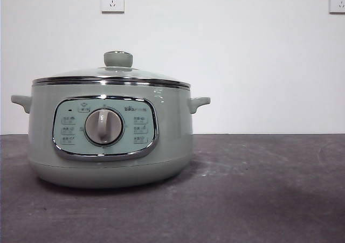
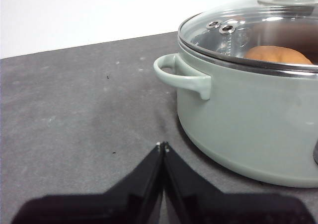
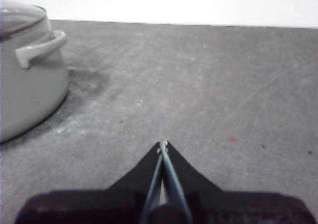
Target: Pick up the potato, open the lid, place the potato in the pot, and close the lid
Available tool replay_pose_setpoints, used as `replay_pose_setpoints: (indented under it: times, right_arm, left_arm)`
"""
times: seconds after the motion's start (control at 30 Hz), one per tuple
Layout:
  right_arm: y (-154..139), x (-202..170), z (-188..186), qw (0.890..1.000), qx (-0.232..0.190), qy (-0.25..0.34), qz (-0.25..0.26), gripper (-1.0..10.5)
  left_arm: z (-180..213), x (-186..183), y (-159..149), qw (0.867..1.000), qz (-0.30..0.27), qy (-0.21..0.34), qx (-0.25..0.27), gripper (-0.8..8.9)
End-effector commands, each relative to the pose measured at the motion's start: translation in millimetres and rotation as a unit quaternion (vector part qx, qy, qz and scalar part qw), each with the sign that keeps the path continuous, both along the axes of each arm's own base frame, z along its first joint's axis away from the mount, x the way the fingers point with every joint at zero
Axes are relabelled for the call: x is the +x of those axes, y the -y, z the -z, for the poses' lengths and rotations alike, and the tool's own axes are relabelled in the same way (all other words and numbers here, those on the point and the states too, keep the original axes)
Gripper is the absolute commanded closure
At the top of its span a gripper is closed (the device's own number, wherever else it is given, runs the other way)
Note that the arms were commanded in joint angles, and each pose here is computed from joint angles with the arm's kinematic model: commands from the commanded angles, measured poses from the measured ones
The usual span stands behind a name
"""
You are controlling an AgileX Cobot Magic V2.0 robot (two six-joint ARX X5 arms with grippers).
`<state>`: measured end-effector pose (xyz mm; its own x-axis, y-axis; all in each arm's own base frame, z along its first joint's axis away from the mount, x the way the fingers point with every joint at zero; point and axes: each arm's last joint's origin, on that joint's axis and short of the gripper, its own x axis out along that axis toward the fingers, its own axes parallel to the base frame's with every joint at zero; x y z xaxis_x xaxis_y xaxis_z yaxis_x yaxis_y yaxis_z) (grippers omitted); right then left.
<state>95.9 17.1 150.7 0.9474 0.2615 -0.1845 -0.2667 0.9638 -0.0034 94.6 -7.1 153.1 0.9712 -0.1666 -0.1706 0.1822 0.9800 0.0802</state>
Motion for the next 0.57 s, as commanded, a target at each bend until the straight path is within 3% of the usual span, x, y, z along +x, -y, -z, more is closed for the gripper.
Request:
replay_pose_setpoints:
  times: [0.03,0.57]
  right_arm:
    - [0.9,-0.9,3.0,1.0,0.01,0.0,0.006,9.5]
    - [0.8,-1.2,1.2,1.0,0.011,0.01,0.005,9.5]
  left_arm:
    - [4.9,0.8,-0.3,1.0,-0.003,-0.005,-0.002,8.16]
    - [4.9,0.7,-0.3,1.0,-0.002,-0.005,-0.002,8.16]
